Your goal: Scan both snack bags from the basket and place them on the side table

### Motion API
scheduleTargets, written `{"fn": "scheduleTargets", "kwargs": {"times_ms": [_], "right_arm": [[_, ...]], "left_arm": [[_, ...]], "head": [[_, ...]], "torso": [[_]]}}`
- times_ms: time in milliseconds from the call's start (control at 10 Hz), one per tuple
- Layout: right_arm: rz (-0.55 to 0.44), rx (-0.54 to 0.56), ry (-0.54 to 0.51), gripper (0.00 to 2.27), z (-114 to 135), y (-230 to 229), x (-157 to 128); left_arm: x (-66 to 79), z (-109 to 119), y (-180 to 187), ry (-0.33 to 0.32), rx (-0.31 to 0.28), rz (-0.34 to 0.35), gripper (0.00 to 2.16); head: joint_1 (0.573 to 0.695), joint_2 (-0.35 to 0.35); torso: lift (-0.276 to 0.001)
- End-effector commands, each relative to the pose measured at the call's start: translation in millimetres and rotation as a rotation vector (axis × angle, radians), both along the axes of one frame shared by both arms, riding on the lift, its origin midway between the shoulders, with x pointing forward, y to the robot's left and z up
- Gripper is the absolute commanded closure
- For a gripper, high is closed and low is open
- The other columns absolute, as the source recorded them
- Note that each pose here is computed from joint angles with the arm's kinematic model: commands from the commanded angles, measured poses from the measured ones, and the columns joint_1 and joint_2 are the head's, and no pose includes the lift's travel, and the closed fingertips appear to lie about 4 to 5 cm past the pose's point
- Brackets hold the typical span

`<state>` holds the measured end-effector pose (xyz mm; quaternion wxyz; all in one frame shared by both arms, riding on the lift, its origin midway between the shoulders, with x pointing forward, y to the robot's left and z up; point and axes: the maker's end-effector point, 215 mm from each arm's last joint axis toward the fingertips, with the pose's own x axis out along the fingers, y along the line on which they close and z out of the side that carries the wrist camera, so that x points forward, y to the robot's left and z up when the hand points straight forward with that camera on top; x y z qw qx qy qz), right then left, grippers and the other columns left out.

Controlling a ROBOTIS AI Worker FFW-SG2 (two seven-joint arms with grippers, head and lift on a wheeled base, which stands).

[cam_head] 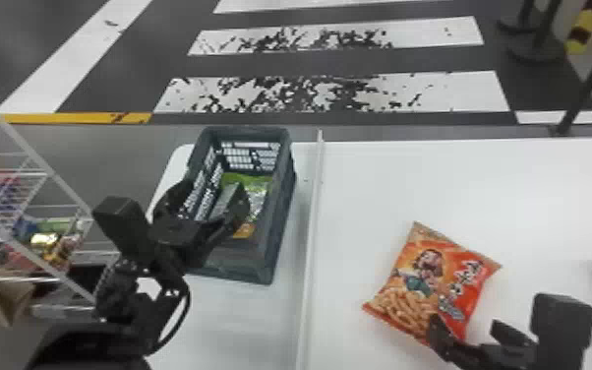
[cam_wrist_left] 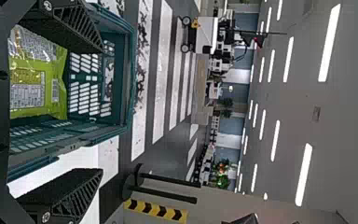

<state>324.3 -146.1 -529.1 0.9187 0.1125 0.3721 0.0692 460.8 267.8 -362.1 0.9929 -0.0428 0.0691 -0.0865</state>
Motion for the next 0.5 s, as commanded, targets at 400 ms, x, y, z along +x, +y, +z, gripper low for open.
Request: {"fn": "scheduleTargets", "kwargs": {"times_ms": [400], "right_arm": [[0.01, 0.187, 0.151, 0.09, -12.9, -11.6, -16.0]], "left_arm": [[-2.1, -12.3, -3.9, 0.023, -0.01, -0.003, 0.09]], "head": [[0.695, 0.159]], "torso": [[-0.075]]}}
